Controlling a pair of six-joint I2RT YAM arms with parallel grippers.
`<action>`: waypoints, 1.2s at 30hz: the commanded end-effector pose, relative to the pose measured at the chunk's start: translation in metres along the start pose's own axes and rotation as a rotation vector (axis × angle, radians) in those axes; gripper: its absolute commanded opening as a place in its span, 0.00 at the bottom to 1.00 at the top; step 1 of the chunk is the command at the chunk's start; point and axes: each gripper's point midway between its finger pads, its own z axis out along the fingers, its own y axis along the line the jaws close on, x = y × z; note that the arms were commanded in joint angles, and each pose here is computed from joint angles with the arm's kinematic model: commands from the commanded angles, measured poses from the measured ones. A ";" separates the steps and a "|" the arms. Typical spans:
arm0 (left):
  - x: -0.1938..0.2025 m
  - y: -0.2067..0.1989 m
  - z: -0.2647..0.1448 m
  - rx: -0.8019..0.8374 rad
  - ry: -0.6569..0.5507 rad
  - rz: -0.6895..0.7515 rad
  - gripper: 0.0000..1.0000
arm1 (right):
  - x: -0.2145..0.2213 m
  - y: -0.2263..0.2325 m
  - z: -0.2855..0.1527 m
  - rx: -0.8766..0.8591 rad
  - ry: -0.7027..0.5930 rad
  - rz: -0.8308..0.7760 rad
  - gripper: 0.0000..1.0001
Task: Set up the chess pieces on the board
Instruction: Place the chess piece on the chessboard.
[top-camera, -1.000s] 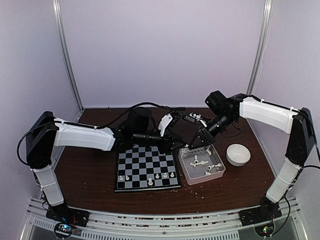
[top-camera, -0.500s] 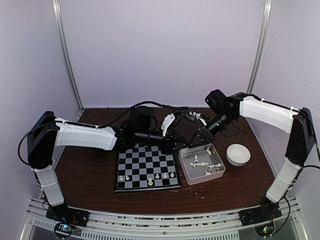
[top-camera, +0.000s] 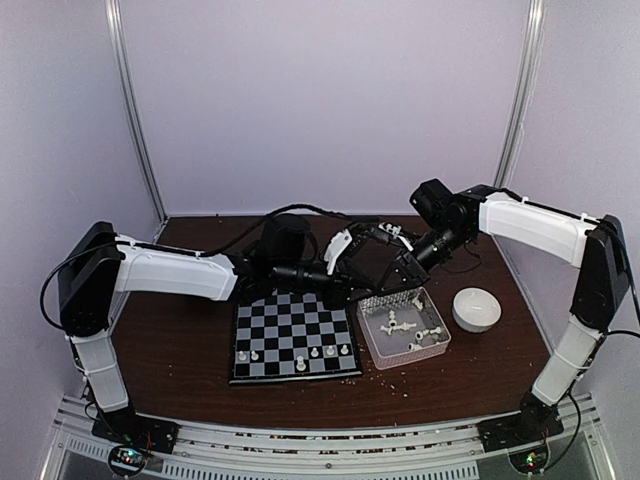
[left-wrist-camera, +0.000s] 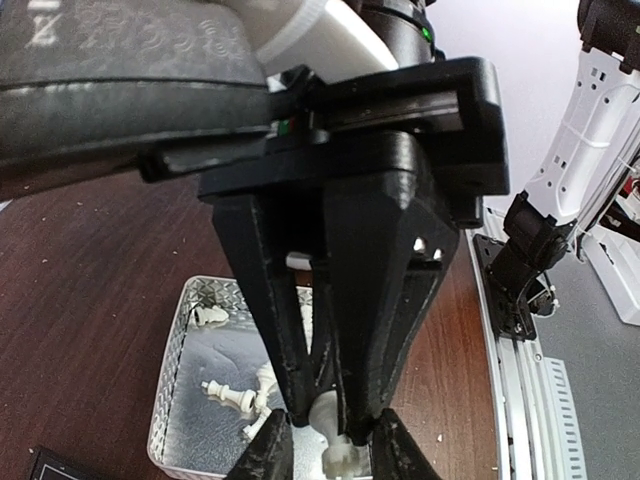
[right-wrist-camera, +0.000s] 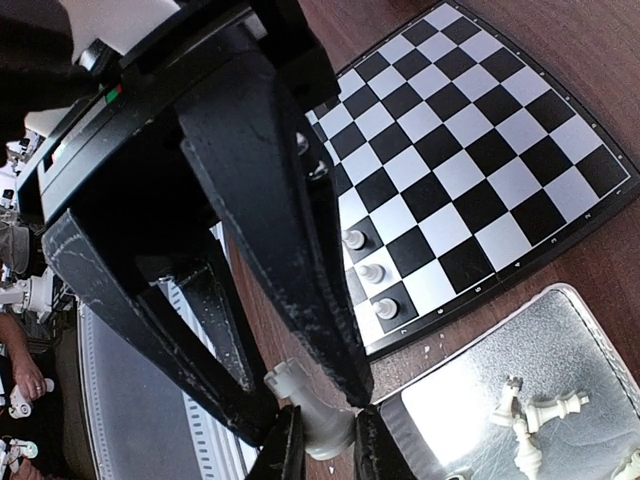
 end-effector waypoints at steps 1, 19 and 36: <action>-0.015 -0.005 0.000 0.010 -0.035 0.032 0.22 | -0.007 0.007 -0.002 -0.021 -0.011 -0.023 0.12; 0.061 -0.015 -0.103 -0.249 0.382 -0.114 0.09 | 0.012 0.031 -0.022 -0.108 -0.044 -0.100 0.50; 0.211 -0.036 -0.218 -0.530 0.897 -0.468 0.08 | 0.013 0.018 -0.020 -0.056 -0.016 -0.094 0.49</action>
